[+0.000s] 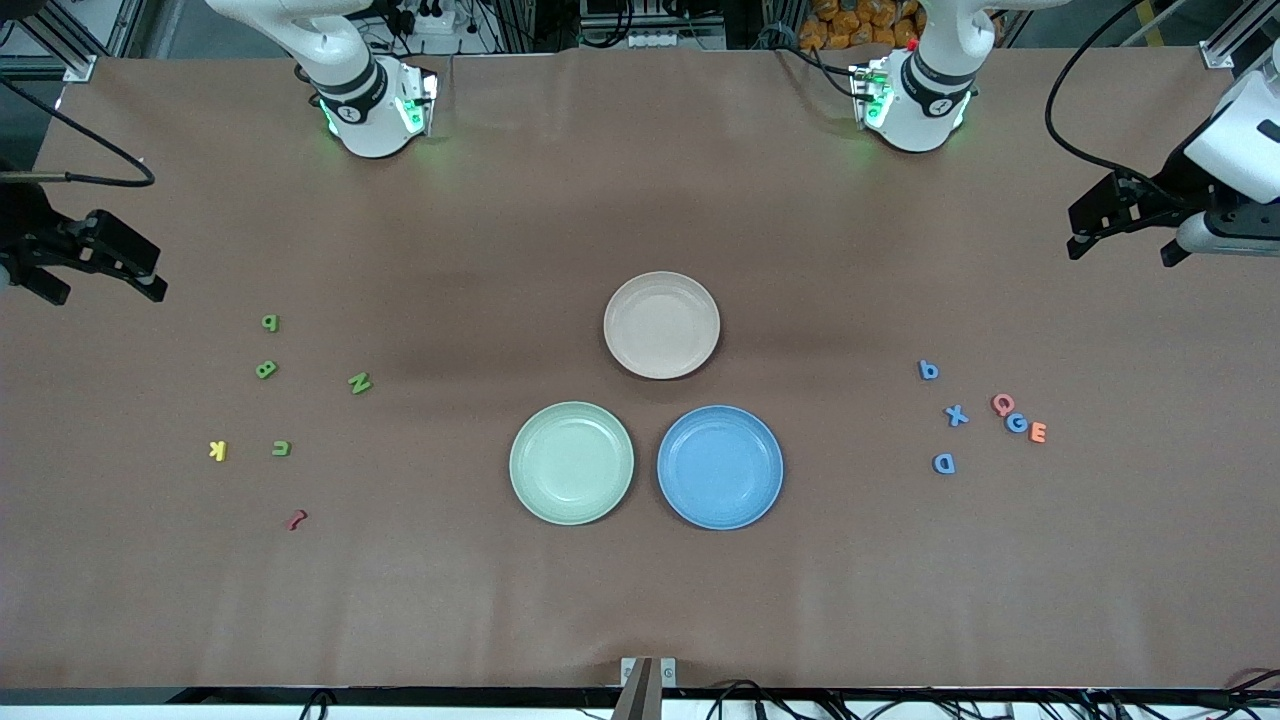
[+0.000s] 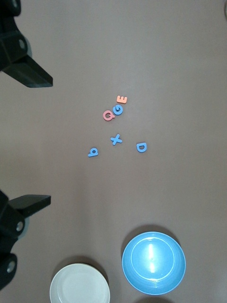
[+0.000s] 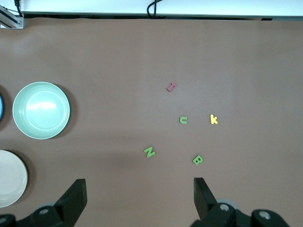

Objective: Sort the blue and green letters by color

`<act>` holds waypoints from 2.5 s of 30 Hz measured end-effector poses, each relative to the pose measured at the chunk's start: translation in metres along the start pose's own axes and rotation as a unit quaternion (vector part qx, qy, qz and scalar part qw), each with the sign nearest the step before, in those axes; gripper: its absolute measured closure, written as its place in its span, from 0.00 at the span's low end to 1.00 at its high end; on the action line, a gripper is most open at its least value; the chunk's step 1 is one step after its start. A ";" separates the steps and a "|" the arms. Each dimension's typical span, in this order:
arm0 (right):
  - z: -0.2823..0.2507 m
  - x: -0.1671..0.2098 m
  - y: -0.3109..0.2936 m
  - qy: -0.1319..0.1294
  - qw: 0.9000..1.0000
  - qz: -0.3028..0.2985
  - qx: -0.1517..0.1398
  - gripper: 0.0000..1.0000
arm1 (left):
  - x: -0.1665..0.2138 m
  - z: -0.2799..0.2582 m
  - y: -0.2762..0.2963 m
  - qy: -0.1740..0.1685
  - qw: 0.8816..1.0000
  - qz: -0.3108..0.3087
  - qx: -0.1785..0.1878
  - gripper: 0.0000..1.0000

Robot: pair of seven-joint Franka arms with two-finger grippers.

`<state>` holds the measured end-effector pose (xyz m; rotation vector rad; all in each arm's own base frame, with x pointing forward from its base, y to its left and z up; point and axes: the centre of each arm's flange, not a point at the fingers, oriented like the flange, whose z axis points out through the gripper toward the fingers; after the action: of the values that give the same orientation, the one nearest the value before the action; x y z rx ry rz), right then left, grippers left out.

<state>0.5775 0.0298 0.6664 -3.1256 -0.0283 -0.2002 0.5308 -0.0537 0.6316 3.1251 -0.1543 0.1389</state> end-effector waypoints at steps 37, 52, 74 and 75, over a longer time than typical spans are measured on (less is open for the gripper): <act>0.040 -0.002 0.009 -0.031 0.999 0.007 -0.002 0.00 | -0.060 0.295 -0.028 -0.094 0.995 -0.020 -0.001 0.00; 0.183 -0.010 0.022 -0.022 1.000 0.018 -0.005 0.00 | -0.076 0.398 -0.057 -0.122 0.988 -0.092 0.001 0.00; 0.373 -0.060 -0.009 -0.058 0.997 -0.042 -0.004 0.00 | -0.026 0.441 0.003 -0.120 0.978 -0.167 0.014 0.00; 0.377 -0.062 -0.008 -0.056 0.997 -0.049 -0.003 0.00 | -0.026 0.442 0.003 -0.121 0.978 -0.168 0.014 0.00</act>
<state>0.5640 0.0411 0.2842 -3.1404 -0.1839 -0.0269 0.5439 -0.0601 0.1886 3.1253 0.3767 -0.2444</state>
